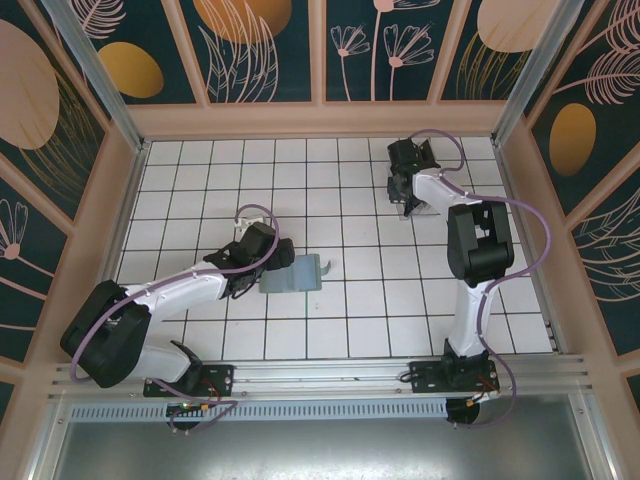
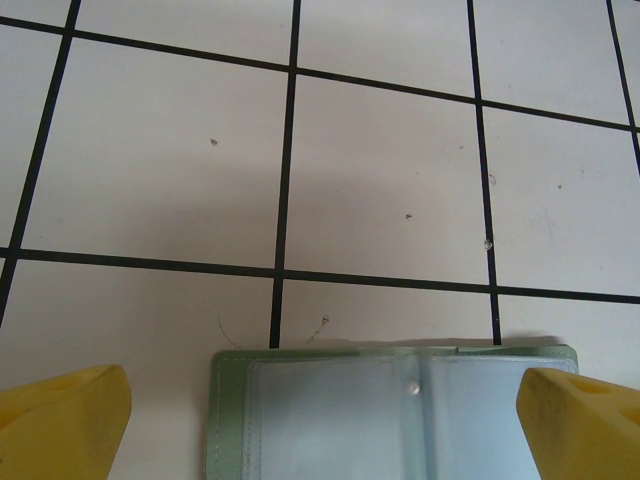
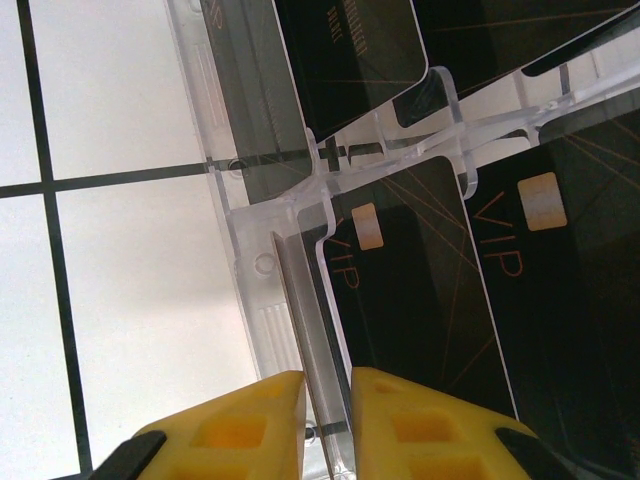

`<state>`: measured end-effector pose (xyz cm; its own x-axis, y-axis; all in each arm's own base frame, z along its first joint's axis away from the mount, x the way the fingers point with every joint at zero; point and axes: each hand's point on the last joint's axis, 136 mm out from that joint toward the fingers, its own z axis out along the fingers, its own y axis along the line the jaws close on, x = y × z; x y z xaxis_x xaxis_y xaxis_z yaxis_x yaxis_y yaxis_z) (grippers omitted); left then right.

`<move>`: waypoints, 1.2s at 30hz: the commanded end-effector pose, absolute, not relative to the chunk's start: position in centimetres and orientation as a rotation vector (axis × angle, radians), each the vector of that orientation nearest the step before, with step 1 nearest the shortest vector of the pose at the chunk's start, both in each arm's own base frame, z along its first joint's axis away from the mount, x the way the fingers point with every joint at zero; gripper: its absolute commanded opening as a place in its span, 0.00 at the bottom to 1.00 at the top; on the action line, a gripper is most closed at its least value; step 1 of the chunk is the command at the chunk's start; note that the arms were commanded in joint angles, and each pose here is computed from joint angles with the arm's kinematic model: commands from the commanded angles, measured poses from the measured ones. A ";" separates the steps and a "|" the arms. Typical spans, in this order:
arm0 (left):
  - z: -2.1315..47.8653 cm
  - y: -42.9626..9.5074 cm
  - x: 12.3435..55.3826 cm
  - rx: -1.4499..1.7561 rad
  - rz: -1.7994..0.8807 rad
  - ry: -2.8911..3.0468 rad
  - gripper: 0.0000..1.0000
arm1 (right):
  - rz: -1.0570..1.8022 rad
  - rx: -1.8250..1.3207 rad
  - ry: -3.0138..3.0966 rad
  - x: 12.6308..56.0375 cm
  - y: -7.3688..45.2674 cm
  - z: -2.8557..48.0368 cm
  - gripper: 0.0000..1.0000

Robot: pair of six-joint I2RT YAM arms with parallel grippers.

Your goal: Put the credit cards into the card holder

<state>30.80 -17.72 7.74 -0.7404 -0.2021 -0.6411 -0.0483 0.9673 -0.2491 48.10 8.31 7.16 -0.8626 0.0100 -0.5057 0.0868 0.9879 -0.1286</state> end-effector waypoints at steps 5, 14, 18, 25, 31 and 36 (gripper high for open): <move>8.5 -17.9 31.5 -0.170 -0.274 2.377 0.98 | -0.188 0.064 2.639 47.5 8.2 6.5 0.13; 8.4 -17.9 31.5 -0.173 -0.277 2.378 0.99 | -0.150 0.062 2.631 47.4 8.6 7.2 0.04; 8.5 -18.1 31.6 -0.170 -0.281 2.377 0.99 | -0.147 0.061 2.628 47.5 8.7 7.5 0.17; 8.5 -18.1 31.7 -0.171 -0.282 2.376 0.98 | -0.138 0.062 2.625 47.4 8.8 7.7 0.26; 8.5 -18.1 31.6 -0.169 -0.283 2.376 0.99 | -0.154 0.060 2.637 47.3 8.6 7.2 0.26; 8.5 -18.1 31.6 -0.170 -0.284 2.375 0.99 | -0.165 0.056 2.645 47.4 8.5 6.8 0.20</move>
<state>30.94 -17.85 7.73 -0.7411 -0.2017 -0.6404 -0.0480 0.9673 -0.2490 47.83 9.07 6.94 -0.8715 0.0141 -0.4902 0.0660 0.9939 -0.0887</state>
